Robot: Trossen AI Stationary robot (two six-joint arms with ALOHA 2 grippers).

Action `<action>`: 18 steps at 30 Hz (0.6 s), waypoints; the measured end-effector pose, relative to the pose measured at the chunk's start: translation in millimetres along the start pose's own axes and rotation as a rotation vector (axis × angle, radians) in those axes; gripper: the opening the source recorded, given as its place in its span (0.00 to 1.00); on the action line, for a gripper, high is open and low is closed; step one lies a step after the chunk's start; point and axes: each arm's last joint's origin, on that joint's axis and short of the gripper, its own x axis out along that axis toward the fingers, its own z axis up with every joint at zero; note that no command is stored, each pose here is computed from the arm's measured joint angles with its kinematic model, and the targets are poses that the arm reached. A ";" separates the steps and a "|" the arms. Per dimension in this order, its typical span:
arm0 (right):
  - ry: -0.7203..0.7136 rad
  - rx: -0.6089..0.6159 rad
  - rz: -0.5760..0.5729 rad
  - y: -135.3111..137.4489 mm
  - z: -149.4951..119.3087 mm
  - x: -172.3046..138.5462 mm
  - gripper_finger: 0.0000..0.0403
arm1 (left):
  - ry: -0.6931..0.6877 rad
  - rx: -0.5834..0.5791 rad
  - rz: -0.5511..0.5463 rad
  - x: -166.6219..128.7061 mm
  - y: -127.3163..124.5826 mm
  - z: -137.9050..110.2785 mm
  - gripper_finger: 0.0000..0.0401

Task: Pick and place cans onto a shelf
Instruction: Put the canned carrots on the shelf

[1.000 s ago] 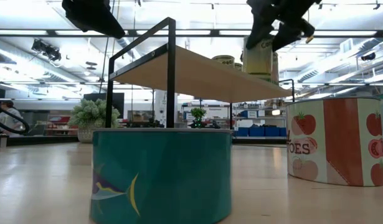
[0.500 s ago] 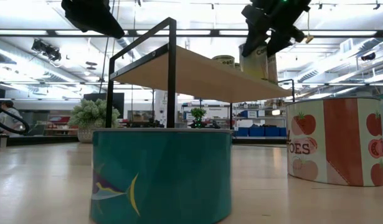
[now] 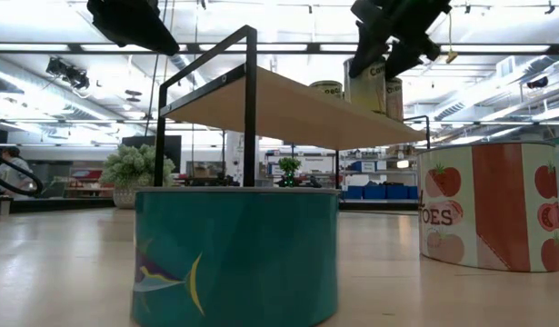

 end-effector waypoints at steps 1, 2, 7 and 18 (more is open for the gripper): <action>0.000 -0.004 0.000 0.0 0.0 0.0 0.78 | 0.000 0.000 0.000 0.0 0.0 0.0 0.73; 0.000 -0.007 0.000 0.0 0.0 0.0 0.78 | 0.000 0.000 0.001 0.0 0.1 0.1 0.73; 0.018 -0.024 0.016 -0.5 0.2 1.1 0.79 | 0.000 0.001 0.000 0.1 0.2 0.1 0.73; 0.044 -0.054 0.029 2.8 -2.1 4.9 0.91 | 0.000 -0.001 0.001 0.1 0.3 0.2 0.73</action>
